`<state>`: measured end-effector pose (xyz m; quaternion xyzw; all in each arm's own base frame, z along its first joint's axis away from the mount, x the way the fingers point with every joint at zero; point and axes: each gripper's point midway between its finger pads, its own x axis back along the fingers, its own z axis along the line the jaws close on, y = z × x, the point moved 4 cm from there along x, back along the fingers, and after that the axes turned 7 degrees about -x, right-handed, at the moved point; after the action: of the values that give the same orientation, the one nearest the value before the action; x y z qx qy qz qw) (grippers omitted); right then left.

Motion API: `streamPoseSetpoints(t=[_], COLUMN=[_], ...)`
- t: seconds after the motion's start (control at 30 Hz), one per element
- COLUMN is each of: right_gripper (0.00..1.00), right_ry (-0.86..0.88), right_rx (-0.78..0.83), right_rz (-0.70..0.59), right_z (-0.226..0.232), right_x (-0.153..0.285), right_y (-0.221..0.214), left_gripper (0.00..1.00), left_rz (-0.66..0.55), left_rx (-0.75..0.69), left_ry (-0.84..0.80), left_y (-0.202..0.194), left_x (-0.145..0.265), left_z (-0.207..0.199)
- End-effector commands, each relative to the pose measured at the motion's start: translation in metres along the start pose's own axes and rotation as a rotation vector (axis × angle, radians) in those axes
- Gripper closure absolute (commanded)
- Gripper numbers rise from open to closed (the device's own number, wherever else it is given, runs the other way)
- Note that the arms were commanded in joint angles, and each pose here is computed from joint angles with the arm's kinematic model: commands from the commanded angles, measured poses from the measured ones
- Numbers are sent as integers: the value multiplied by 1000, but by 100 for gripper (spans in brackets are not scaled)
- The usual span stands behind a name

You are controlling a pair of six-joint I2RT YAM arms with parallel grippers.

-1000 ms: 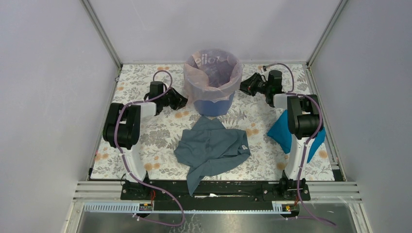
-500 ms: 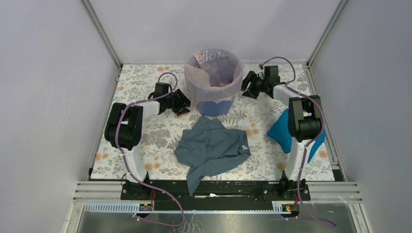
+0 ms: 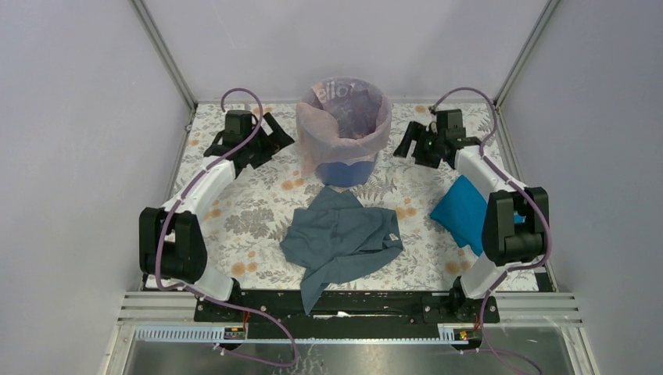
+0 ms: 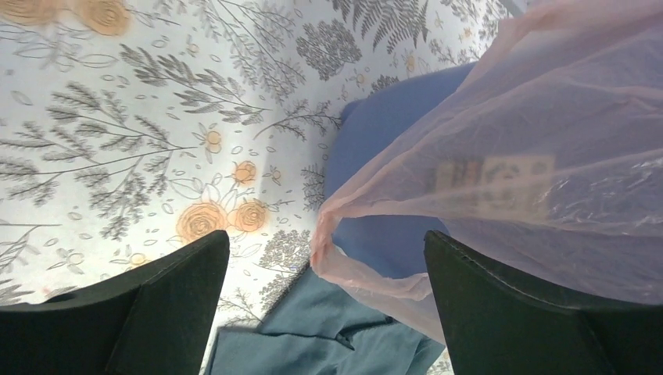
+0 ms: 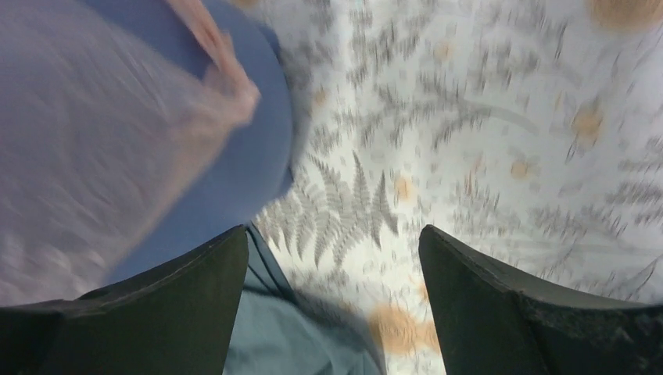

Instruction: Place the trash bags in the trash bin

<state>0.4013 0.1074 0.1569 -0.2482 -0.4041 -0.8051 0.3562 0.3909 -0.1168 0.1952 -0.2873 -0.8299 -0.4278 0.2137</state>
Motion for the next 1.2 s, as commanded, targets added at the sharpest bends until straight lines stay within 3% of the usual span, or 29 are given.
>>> streamPoseSetpoints(t=[0.0,0.17,0.33,0.5,0.73,0.87,1.17], right_gripper=[13,2,0,0,0,0,0], right_ry=[13,177,236,115,-43,-7,124], right_rx=[65,43,108,186,75,44,33], right_rz=[56,14,-19,-69,-42,-44,-72], right_z=[10,45,53,28,15,33,115], right_x=[10,12,0,-15,-42,-58,-104], right_y=[-48,-75,-66,-61,-52,-49,-41], left_gripper=[1,1,1,1,1,1,1], left_rz=[-102,-157,-187,-237,-250,-266,-419], left_rx=[40,83,56,-6,-35,-50,-79], left_ry=[26,-70,-96,-129,-157,-139,69], left_y=[28,40,48,60,62,64,101], left_x=[25,46,64,89,98,101,140], left_z=[5,-3,-12,-26,-33,-33,-7])
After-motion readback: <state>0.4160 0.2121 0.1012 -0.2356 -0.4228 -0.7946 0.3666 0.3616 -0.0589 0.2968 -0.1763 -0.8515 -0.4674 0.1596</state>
